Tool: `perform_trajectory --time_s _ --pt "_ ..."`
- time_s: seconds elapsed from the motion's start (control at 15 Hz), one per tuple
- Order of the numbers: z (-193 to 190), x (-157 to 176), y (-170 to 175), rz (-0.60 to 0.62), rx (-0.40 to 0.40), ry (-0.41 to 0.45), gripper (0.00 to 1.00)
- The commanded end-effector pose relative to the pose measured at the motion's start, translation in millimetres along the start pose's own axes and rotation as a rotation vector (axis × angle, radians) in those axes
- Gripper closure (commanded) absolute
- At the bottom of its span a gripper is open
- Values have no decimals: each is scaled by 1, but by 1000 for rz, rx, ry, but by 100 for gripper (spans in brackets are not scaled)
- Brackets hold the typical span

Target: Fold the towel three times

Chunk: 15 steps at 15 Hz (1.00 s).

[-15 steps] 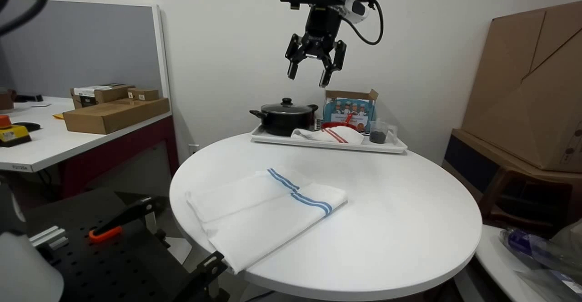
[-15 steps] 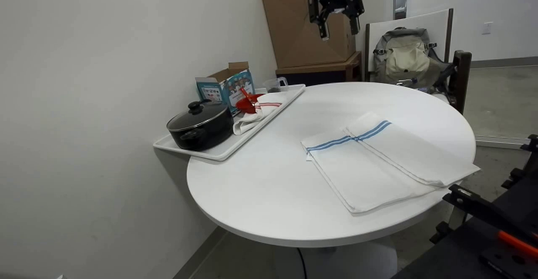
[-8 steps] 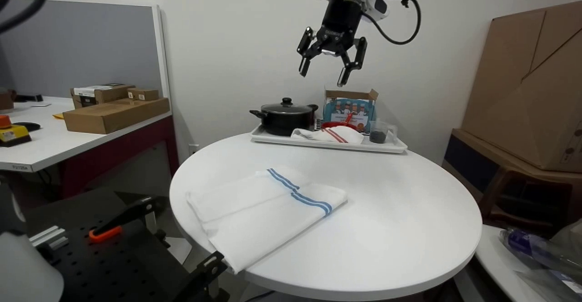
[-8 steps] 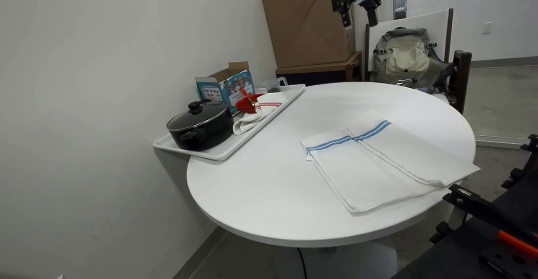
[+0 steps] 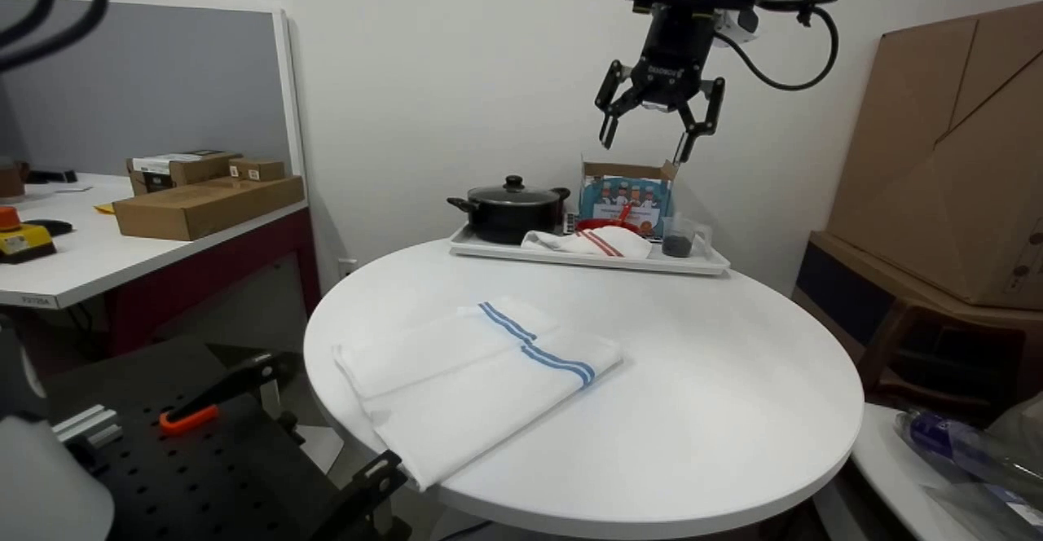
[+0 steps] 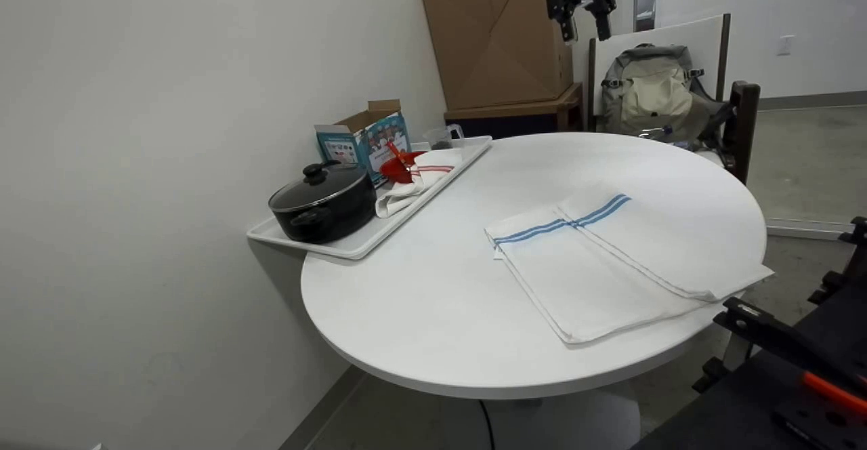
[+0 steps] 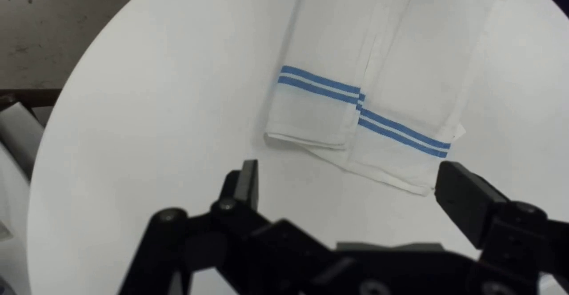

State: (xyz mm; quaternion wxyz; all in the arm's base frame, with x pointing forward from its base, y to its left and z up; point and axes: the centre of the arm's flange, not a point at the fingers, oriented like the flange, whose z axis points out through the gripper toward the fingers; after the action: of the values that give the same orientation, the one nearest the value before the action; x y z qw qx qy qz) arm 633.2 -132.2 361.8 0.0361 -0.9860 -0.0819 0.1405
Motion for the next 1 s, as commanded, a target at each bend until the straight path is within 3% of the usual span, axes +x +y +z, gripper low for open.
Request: perform_trajectory --time_s 0.0,0.4,0.6,0.93 --pt "9 54 25 -7 21 -19 0" --pt "19 117 -2 123 -43 68 0" --pt "35 137 -45 190 -84 112 0" --pt "89 142 -116 245 -127 103 0"
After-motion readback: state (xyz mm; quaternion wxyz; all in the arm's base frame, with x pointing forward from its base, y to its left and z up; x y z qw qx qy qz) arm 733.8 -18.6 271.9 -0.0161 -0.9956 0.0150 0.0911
